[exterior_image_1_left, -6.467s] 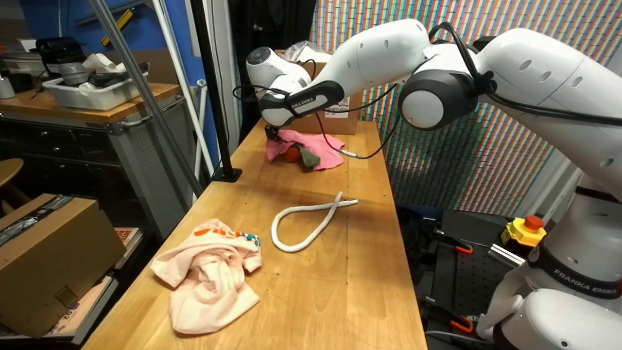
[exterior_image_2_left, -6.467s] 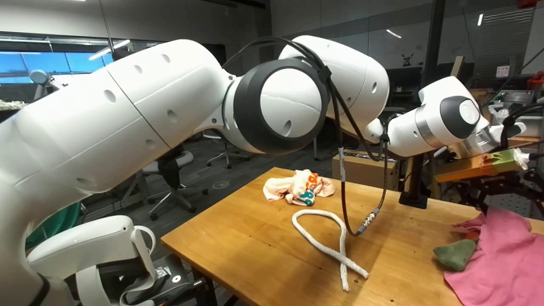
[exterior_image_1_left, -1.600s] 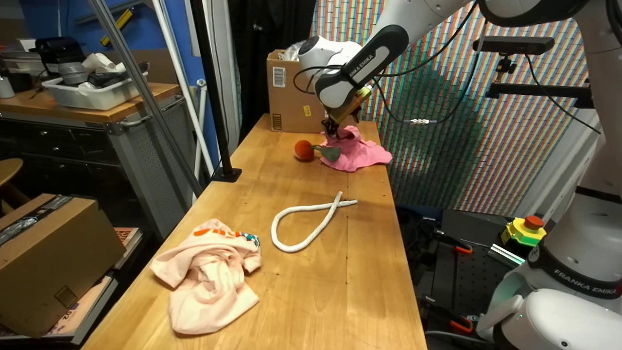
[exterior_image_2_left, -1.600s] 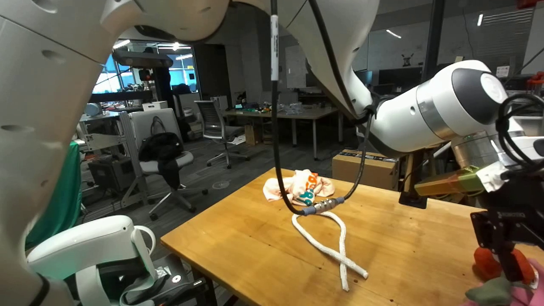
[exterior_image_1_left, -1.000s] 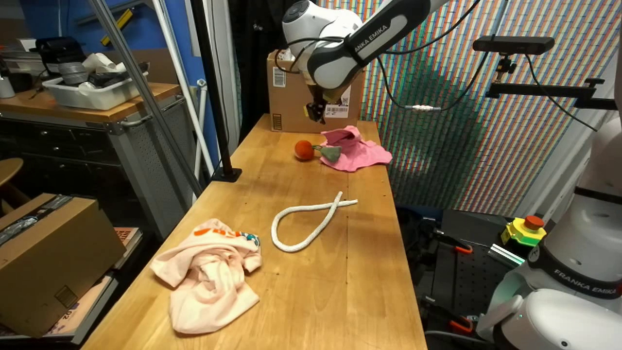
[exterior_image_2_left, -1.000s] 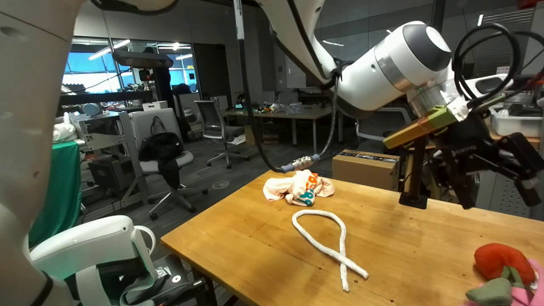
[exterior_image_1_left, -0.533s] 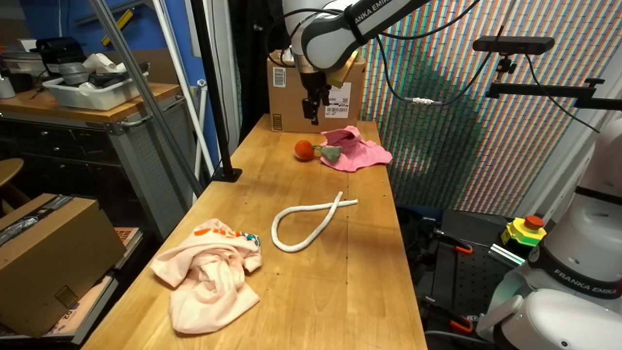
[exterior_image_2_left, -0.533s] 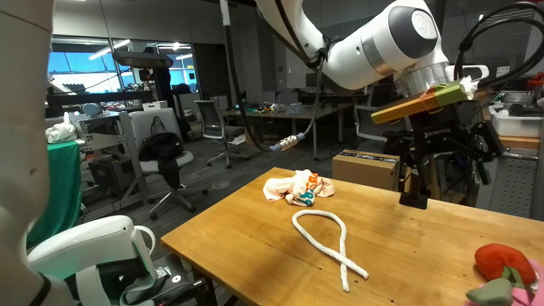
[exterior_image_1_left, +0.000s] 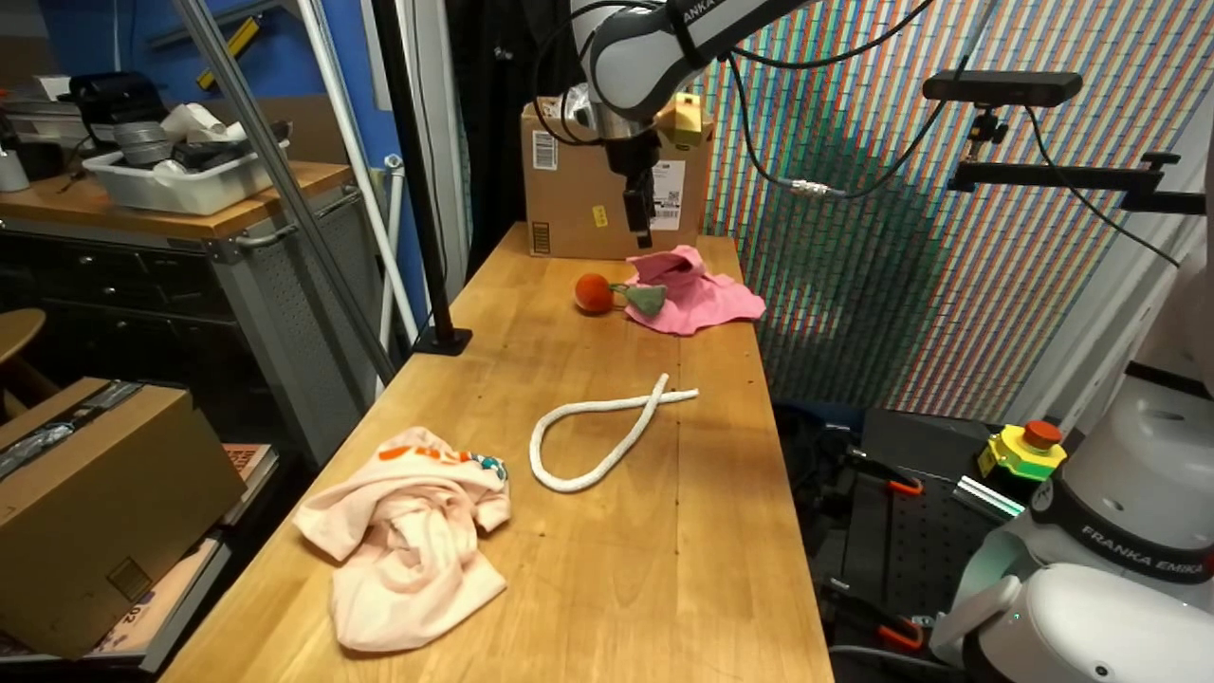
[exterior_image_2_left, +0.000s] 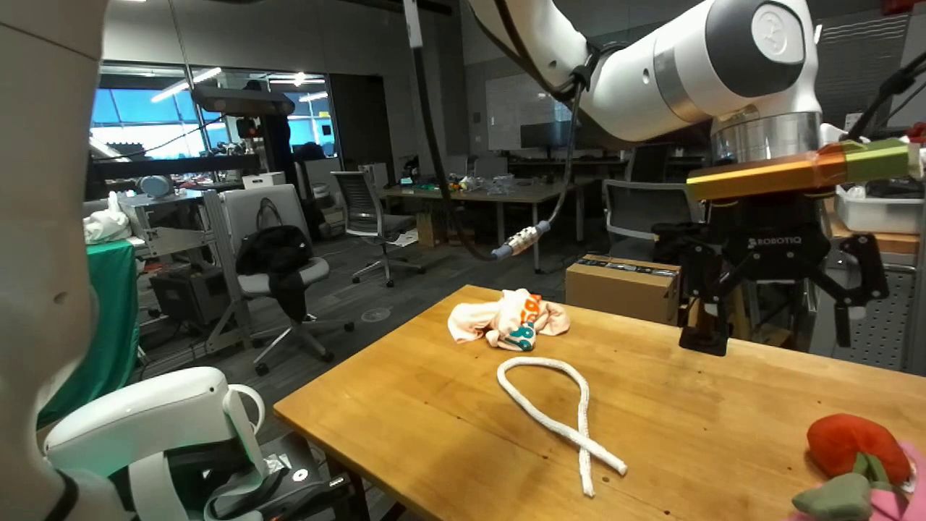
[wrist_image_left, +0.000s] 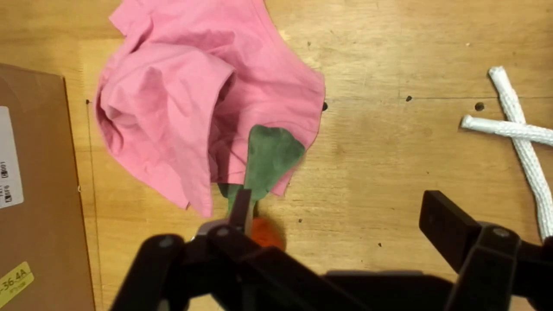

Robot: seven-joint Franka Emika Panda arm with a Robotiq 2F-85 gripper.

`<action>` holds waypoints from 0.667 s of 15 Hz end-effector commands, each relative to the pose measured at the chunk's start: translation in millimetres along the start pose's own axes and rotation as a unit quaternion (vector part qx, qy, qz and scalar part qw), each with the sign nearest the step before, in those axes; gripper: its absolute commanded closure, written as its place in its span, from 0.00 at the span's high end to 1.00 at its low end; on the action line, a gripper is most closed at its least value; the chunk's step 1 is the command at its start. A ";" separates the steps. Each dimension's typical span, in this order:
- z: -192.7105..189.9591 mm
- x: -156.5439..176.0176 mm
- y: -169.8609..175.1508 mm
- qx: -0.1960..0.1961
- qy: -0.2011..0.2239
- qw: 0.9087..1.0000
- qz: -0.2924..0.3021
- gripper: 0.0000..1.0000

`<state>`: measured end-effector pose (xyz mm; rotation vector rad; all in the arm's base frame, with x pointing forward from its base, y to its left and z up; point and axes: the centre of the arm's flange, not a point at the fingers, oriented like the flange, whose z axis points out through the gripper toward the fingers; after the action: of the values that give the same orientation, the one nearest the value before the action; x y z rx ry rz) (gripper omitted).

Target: Move the pink shirt to the left then move the peach colored shirts to the right then move the turnip plushie to the left

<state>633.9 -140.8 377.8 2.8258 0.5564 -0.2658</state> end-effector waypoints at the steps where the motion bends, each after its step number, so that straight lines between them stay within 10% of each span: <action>1: -3.6 14.8 26.5 0.008 -0.014 0.999 -0.033 1.00; 10: 10.5 43.6 72.5 0.005 0.009 0.996 -0.085 1.00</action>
<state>672.7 -180.8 368.1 2.7817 0.7363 -0.2956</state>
